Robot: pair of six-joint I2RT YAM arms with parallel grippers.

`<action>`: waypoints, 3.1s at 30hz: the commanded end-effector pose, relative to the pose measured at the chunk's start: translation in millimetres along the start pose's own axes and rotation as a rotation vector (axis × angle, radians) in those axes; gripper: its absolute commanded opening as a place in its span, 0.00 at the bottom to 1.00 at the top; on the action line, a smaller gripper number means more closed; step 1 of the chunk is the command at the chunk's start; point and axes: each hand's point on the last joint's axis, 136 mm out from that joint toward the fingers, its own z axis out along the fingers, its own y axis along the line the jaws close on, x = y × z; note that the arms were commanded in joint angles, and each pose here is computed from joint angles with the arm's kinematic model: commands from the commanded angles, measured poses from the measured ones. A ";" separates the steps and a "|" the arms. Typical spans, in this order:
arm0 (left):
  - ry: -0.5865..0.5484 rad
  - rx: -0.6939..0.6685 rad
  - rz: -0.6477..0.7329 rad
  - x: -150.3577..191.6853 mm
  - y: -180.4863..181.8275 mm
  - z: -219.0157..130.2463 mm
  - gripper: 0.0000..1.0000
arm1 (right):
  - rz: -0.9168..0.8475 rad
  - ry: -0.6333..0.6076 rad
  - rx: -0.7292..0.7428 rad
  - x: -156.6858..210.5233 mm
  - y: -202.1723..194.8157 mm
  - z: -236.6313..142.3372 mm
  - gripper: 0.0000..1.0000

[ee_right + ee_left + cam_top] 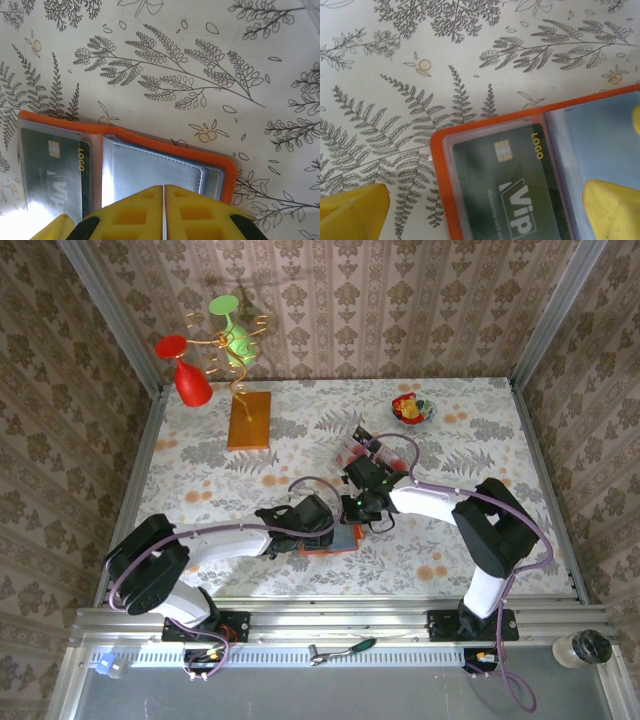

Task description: Put the credit cards into the card holder

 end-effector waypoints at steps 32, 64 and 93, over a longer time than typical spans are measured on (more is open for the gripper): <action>-0.029 0.064 0.057 6.7 -8.1 5.3 1.00 | -0.007 -0.027 0.000 -13.6 1.0 -15.5 0.11; -0.009 0.035 0.105 13.2 -6.1 12.1 1.00 | 0.031 0.056 -0.055 10.2 5.3 20.2 0.11; -0.016 0.051 0.118 23.6 -3.8 14.3 0.99 | 0.051 0.055 -0.087 10.6 14.0 20.3 0.11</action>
